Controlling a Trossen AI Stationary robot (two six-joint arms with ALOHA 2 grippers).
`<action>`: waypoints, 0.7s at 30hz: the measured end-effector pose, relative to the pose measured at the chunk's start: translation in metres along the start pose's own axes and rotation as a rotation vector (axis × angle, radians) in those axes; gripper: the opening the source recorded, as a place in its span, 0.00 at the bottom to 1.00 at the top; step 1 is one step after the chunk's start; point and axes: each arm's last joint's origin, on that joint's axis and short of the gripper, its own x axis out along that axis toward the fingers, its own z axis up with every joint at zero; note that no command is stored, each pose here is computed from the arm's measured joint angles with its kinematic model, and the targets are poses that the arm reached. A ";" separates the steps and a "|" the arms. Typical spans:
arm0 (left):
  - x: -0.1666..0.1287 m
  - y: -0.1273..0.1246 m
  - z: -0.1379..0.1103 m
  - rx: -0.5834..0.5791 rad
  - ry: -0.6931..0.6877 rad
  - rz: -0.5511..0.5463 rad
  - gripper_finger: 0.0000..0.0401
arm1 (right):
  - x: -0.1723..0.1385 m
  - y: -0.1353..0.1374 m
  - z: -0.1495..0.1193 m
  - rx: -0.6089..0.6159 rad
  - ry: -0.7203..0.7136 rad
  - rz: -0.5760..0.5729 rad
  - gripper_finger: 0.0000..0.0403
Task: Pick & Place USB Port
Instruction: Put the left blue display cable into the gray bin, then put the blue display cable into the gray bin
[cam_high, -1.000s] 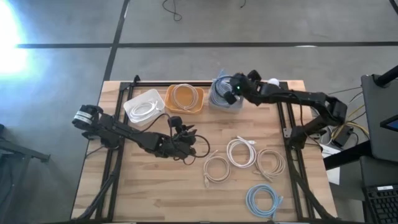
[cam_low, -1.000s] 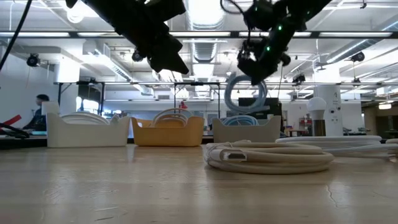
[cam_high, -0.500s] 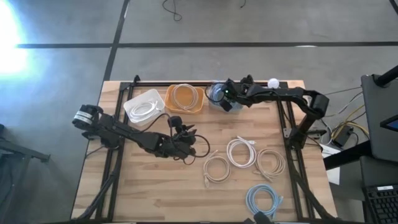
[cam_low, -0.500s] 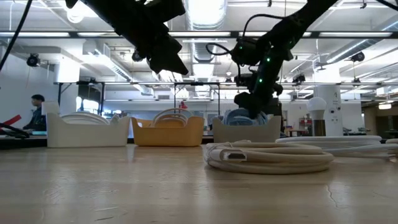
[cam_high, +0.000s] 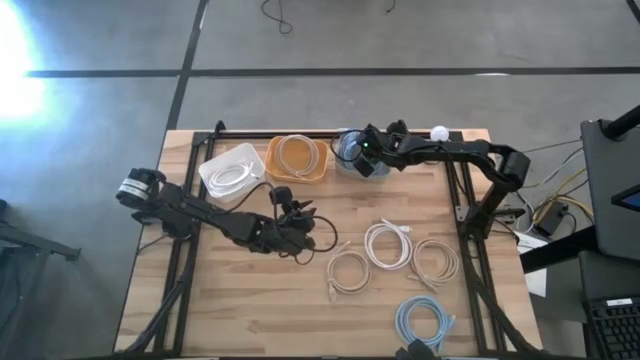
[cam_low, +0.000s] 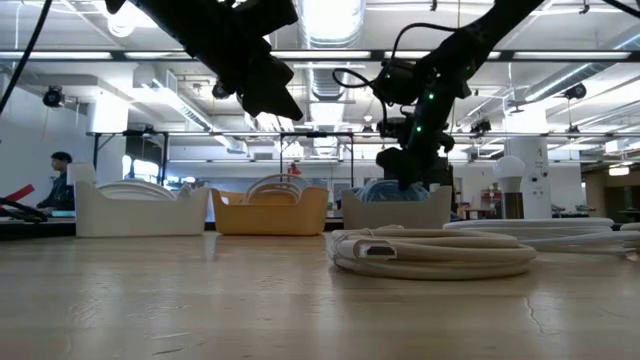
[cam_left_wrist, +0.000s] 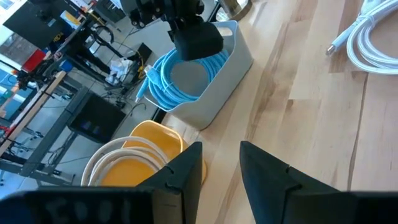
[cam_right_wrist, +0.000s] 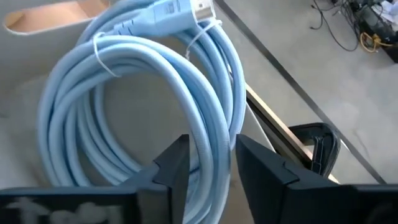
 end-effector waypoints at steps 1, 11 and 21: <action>0.000 0.000 0.000 0.000 0.000 -0.002 0.30 | -0.002 -0.001 0.001 0.002 -0.005 0.001 0.34; 0.000 0.000 0.000 -0.003 0.000 -0.006 0.30 | -0.056 0.005 0.006 -0.031 -0.124 0.071 0.41; 0.000 -0.002 0.000 -0.016 0.002 -0.061 0.30 | -0.134 0.030 -0.016 -0.059 -0.181 0.272 0.41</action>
